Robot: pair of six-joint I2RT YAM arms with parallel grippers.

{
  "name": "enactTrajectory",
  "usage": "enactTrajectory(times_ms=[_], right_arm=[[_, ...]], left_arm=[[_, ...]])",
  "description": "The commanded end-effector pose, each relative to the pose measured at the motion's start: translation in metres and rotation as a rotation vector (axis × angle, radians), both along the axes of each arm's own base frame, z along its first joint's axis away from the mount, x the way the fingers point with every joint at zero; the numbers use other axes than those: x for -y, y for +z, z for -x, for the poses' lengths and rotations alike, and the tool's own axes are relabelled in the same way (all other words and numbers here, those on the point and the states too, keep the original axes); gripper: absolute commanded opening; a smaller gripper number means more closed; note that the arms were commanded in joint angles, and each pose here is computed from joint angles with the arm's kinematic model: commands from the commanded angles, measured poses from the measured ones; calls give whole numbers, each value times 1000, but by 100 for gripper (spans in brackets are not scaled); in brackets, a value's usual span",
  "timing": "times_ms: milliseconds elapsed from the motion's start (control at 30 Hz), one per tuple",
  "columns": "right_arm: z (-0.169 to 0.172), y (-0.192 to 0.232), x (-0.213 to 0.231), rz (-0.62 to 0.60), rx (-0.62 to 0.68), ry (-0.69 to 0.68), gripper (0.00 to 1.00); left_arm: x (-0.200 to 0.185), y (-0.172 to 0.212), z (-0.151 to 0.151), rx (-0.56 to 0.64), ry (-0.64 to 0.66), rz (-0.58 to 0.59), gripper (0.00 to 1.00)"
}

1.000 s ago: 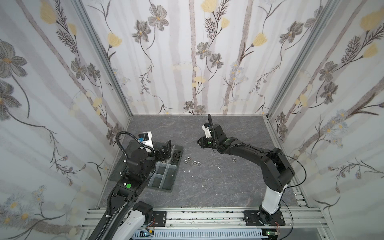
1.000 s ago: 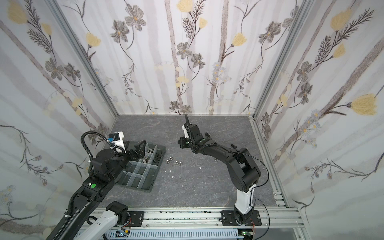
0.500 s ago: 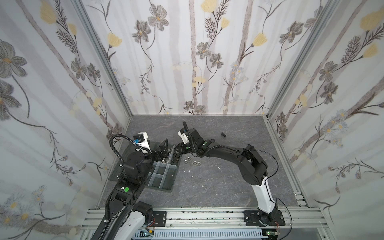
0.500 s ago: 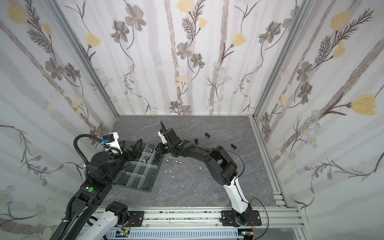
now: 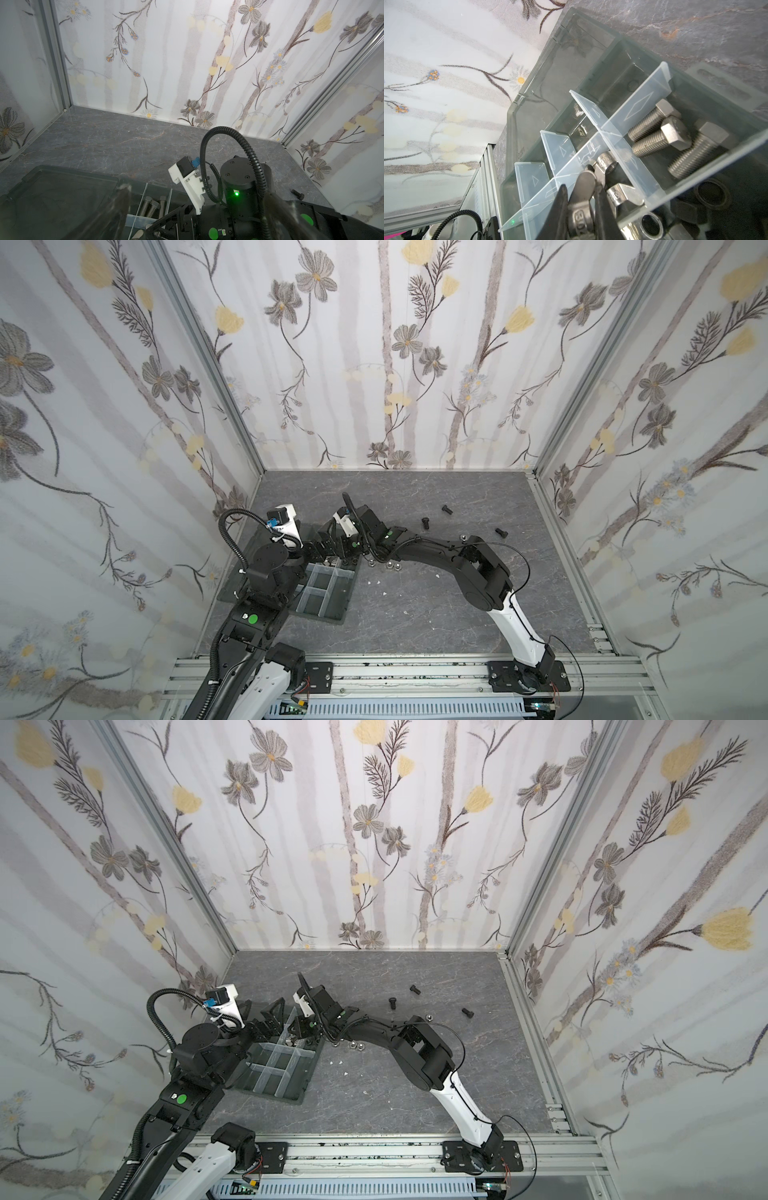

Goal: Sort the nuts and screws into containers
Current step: 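Open the right gripper into a box compartment and withdraw it, then reach the left gripper to the hex nuts while the right arm draws back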

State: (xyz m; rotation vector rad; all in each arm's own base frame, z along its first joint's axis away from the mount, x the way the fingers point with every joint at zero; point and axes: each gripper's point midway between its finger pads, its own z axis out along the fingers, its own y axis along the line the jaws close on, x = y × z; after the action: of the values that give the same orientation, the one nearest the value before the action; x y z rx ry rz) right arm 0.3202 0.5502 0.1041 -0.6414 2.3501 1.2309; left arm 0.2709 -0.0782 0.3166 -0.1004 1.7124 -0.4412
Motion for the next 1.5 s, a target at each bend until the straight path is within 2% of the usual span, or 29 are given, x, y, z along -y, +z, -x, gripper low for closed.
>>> enactTrajectory(times_ms=[0,133,467,733,967,1233,1467], right_arm=[[-3,6,-8,-38,-5,2,8],[-3,3,-10,-43,-14,5,11],[-3,8,-12,-53,-12,12,35],[-9,19,-2,-44,13,-4,42],[-24,40,45,-77,43,-82,42],[-40,60,119,-125,74,-206,42],[-45,74,177,-146,109,-301,42]], left_arm=[[1,11,-1,41,-4,19,100],[3,9,-2,33,-13,12,100],[6,5,-5,11,-22,7,100],[12,0,-9,-19,-45,-4,97],[31,-15,-19,-115,-115,-38,91],[62,-34,-25,-217,-188,-90,72],[95,-67,-26,-327,-249,-165,57]])
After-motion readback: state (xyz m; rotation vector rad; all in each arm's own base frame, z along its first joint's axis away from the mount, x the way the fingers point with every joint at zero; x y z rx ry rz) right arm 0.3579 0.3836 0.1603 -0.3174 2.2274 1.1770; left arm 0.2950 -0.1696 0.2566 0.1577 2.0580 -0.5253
